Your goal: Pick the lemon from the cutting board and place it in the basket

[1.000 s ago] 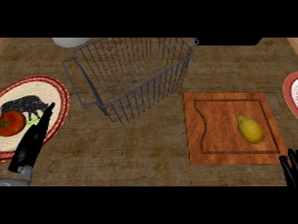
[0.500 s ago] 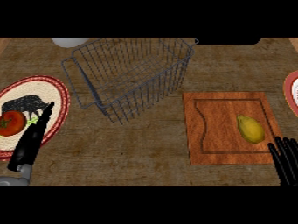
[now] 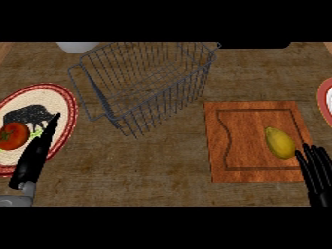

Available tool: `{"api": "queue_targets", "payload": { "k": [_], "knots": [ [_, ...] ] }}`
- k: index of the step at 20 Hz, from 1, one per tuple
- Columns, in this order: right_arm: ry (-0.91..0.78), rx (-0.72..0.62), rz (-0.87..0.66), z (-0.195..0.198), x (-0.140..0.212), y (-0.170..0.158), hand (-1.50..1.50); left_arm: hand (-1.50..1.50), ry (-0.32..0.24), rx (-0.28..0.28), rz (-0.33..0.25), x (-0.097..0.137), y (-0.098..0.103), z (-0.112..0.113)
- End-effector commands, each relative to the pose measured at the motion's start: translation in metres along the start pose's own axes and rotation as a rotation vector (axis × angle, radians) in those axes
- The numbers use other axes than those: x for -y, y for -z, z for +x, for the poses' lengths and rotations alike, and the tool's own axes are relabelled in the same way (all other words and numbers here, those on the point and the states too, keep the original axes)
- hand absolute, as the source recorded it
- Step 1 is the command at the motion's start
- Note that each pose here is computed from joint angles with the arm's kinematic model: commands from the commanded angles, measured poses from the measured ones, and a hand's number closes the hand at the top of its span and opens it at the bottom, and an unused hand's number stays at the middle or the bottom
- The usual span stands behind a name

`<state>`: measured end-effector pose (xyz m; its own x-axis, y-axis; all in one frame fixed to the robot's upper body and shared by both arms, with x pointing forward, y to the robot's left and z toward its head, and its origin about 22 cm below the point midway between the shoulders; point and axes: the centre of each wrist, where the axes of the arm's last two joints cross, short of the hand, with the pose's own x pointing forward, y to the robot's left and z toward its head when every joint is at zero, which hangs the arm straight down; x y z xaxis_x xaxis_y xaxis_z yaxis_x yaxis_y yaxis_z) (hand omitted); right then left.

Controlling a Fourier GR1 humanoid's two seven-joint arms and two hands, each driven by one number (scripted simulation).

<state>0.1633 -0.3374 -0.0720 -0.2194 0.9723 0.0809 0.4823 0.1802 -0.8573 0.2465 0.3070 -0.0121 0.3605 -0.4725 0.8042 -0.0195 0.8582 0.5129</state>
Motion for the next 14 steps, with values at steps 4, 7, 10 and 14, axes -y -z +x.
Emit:
{"api": "queue_targets", "payload": {
  "k": [4,7,10,14],
  "knots": [
    [0.082,-0.090,-0.122,0.008,-0.017,0.045,-1.50,0.00,0.002,-0.009,0.003,0.009,0.001,-0.007],
    [0.056,-0.113,-0.098,0.012,-0.031,0.050,-1.50,0.00,0.013,-0.022,-0.008,0.008,0.004,-0.008],
    [0.040,-0.111,-0.020,0.022,-0.040,0.047,1.50,0.00,-0.001,-0.030,-0.012,-0.022,0.006,-0.002],
    [0.112,-0.069,0.036,0.005,-0.053,0.066,1.50,0.00,0.023,-0.017,-0.009,-0.017,0.008,0.007]
  ]
}}
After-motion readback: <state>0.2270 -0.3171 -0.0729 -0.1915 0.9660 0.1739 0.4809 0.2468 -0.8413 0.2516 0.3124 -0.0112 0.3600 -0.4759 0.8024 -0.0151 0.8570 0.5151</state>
